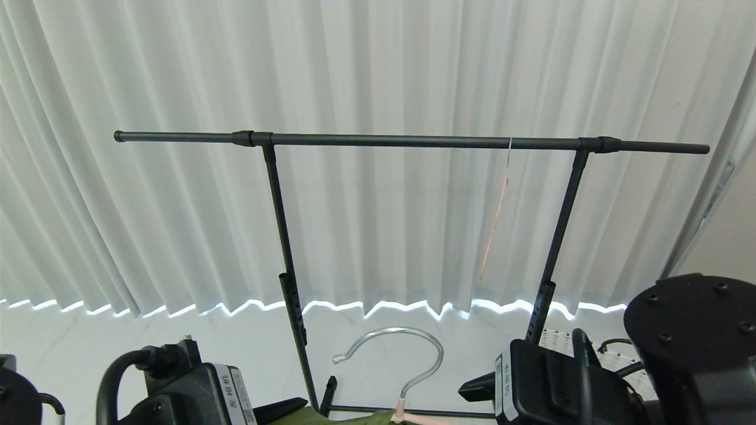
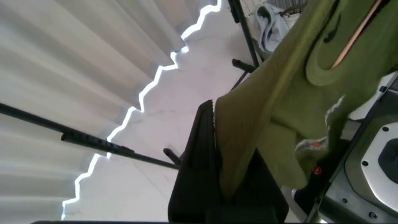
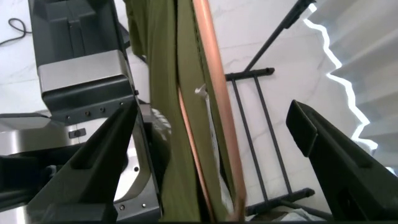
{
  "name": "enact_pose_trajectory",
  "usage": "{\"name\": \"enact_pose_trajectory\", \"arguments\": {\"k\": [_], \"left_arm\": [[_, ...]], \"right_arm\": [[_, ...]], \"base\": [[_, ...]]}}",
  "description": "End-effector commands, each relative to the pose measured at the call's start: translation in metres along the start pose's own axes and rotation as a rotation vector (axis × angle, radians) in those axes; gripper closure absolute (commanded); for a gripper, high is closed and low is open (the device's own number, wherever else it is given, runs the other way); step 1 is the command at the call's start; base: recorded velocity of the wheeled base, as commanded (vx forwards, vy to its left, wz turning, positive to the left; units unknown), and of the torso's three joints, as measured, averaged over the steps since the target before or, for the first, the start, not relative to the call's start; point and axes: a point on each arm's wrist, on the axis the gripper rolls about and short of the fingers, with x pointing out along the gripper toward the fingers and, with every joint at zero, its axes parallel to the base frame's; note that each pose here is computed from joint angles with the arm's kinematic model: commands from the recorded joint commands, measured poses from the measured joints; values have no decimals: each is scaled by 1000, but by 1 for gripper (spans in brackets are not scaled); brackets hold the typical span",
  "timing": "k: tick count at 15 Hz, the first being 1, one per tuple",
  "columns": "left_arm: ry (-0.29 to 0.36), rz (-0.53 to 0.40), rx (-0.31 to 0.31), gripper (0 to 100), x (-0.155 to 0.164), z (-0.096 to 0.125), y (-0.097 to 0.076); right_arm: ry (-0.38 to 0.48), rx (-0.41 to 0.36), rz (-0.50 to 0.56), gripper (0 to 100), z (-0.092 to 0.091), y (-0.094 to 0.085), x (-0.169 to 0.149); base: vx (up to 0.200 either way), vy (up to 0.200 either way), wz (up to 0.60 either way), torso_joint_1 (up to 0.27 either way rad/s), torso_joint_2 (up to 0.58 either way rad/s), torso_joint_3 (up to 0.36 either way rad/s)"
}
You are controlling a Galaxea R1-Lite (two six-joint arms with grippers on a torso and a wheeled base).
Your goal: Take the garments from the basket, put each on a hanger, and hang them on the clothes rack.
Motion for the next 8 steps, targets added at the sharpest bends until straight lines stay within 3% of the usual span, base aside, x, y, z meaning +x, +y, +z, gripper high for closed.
{"name": "enact_pose_trajectory", "arguments": {"k": [1,2,8], "left_arm": [[-1,-2,1,100,0,0,-1],[-3,0,0,100,0,0,0],[-21,2,-2,100,-5,0,1]], "right_arm": [[11,3,1,0,-1,-1,4],[13,3,1,100,-1,-1,4],[1,1,-9,100,0,-2,3]], "base": [[0,0,0,0,0,0],[0,0,0,0,0,0],[0,0,0,0,0,0]]}}
